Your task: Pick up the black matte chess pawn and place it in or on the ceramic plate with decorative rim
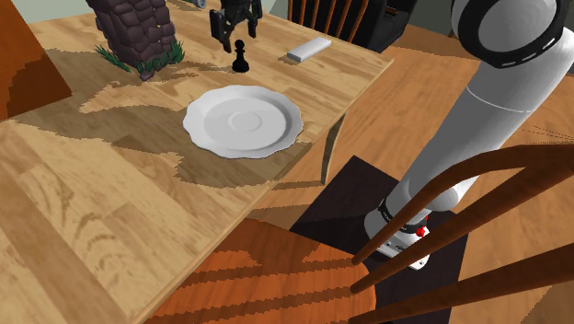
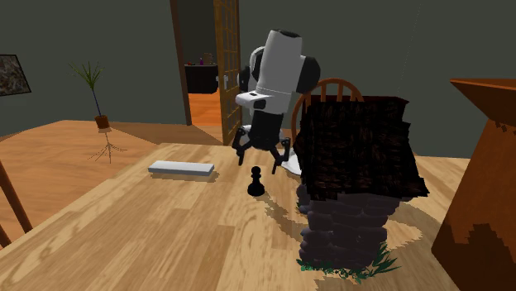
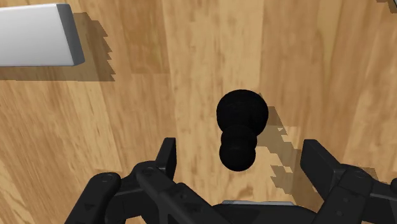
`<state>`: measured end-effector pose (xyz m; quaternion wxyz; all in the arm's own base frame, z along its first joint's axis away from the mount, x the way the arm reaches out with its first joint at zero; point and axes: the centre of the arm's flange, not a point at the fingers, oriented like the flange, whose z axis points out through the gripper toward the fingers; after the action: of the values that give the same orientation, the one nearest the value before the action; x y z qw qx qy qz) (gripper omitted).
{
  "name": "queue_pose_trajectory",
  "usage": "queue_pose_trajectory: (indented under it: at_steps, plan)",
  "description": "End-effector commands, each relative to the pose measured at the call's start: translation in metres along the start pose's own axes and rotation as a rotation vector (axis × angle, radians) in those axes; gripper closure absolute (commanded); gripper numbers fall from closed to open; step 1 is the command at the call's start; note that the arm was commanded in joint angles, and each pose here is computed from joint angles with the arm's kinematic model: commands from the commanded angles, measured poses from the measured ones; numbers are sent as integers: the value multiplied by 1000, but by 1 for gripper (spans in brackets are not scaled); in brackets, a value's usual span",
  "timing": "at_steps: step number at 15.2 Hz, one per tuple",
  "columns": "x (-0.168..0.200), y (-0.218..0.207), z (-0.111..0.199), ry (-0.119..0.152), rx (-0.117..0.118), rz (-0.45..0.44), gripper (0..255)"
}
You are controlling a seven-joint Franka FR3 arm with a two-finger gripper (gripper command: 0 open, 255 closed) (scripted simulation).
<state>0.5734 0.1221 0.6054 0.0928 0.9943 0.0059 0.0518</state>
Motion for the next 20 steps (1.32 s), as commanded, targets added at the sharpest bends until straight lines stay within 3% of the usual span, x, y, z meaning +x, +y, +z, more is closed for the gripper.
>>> queue_pose_trajectory:
  at_steps: [1,9,10,20]
  plan:
    - [1,-1,14,0,0,0,0]
    - [1,-1,14,0,0,0,0]
    - [1,-1,14,0,0,0,255]
    - [1,0,9,0,0,0,255]
